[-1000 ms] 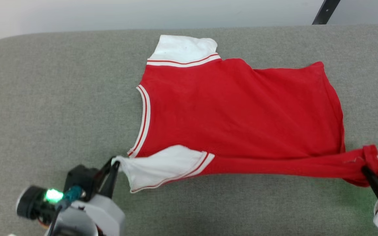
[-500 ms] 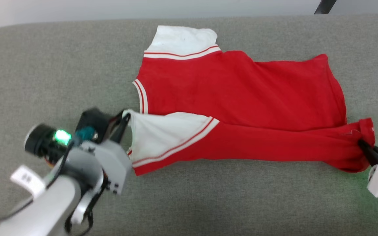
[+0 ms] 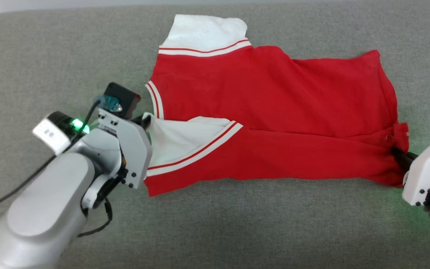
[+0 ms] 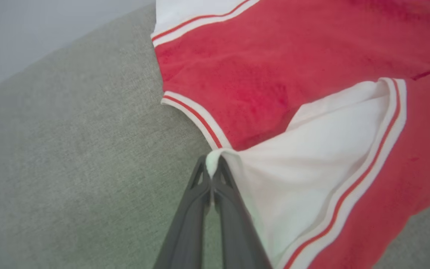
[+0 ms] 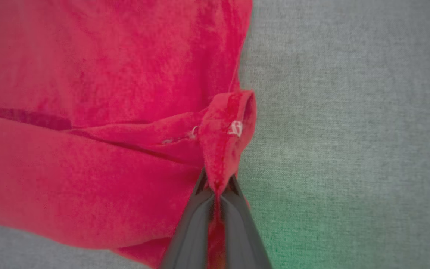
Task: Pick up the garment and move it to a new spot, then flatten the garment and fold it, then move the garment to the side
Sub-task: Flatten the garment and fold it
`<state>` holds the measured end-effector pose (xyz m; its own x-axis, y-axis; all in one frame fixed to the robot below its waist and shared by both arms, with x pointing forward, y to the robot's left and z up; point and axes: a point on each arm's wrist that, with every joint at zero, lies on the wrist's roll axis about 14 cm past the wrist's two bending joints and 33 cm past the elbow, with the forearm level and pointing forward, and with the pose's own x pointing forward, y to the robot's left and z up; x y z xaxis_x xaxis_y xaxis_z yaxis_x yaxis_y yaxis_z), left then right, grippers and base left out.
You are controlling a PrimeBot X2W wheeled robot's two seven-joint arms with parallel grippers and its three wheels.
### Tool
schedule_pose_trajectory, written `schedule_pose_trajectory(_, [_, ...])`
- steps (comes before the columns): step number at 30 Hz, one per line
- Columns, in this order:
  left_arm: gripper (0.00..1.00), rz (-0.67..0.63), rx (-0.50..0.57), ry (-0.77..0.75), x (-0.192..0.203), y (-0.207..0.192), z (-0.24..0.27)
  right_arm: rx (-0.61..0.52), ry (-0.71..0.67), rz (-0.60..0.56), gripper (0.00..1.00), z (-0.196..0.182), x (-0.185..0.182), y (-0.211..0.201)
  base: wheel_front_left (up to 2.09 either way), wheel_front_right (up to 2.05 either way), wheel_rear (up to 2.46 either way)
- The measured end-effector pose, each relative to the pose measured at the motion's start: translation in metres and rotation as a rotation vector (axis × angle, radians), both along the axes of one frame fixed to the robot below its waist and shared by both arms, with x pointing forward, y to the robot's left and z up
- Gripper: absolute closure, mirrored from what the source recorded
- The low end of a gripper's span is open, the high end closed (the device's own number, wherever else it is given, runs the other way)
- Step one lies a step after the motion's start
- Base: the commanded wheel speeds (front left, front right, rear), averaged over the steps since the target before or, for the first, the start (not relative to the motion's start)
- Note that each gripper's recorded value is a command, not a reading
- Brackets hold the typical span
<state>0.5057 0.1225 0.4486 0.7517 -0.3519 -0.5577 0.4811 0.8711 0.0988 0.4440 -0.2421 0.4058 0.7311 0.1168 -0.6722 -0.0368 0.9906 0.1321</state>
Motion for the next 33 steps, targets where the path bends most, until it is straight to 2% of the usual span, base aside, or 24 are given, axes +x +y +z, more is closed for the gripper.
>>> schedule_pose_trajectory(7, [1.00, 0.012, 0.007, 0.216, -0.011, -0.002, -0.039, -0.020, 0.101, 0.040, 1.00, -0.012, 0.002, 0.001, 0.00, 0.00, 0.00])
schedule_pose_trajectory(10, [0.97, 0.033, -0.002, 0.276, -0.010, -0.002, -0.046, -0.020, 0.133, 0.051, 1.00, -0.017, 0.002, 0.001, 0.00, 0.00, 0.00])
schedule_pose_trajectory(12, [1.00, 0.046, -0.006, 0.319, -0.010, -0.001, -0.050, -0.030, 0.147, 0.062, 1.00, -0.018, 0.004, 0.001, 0.00, 0.00, 0.00])
schedule_pose_trajectory(18, [1.00, 0.084, -0.024, 0.420, -0.012, 0.000, -0.057, -0.027, 0.161, 0.071, 1.00, -0.021, 0.007, 0.002, 0.00, 0.00, 0.00])
schedule_pose_trajectory(21, [0.92, 0.112, -0.038, 0.464, -0.013, 0.000, -0.058, -0.030, 0.164, 0.073, 1.00, -0.021, 0.008, 0.002, 0.00, 0.00, 0.00])
schedule_pose_trajectory(25, [0.92, 0.140, -0.030, 0.520, -0.017, 0.002, -0.058, -0.026, 0.167, 0.073, 1.00, -0.022, 0.009, 0.003, 0.00, 0.00, 0.00])
schedule_pose_trajectory(26, [0.85, 0.144, -0.026, 0.524, -0.017, 0.002, -0.057, -0.026, 0.168, 0.074, 1.00, -0.022, 0.010, 0.003, 0.00, 0.00, 0.00])
schedule_pose_trajectory(27, [0.73, 0.149, -0.025, 0.530, -0.018, 0.002, -0.056, -0.026, 0.169, 0.075, 1.00, -0.023, 0.010, 0.003, 0.00, 0.00, 0.00])
schedule_pose_trajectory(28, [0.73, 0.152, -0.026, 0.534, -0.017, 0.002, -0.055, -0.026, 0.168, 0.075, 1.00, -0.023, 0.011, 0.004, 0.00, 0.00, 0.00])
schedule_pose_trajectory(30, [0.56, 0.155, -0.021, 0.540, -0.017, 0.002, -0.054, -0.025, 0.167, 0.077, 1.00, -0.023, 0.012, 0.005, 0.00, 0.00, 0.00])
schedule_pose_trajectory(32, [0.00, 0.156, -0.018, 0.523, -0.015, 0.002, -0.051, -0.026, 0.165, 0.079, 1.00, -0.023, 0.014, 0.006, 0.00, 0.00, 0.00])
schedule_pose_trajectory(33, [0.00, 0.158, -0.019, 0.514, -0.014, 0.002, -0.049, -0.025, 0.164, 0.082, 1.00, -0.023, 0.015, 0.007, 0.00, 0.00, 0.00])
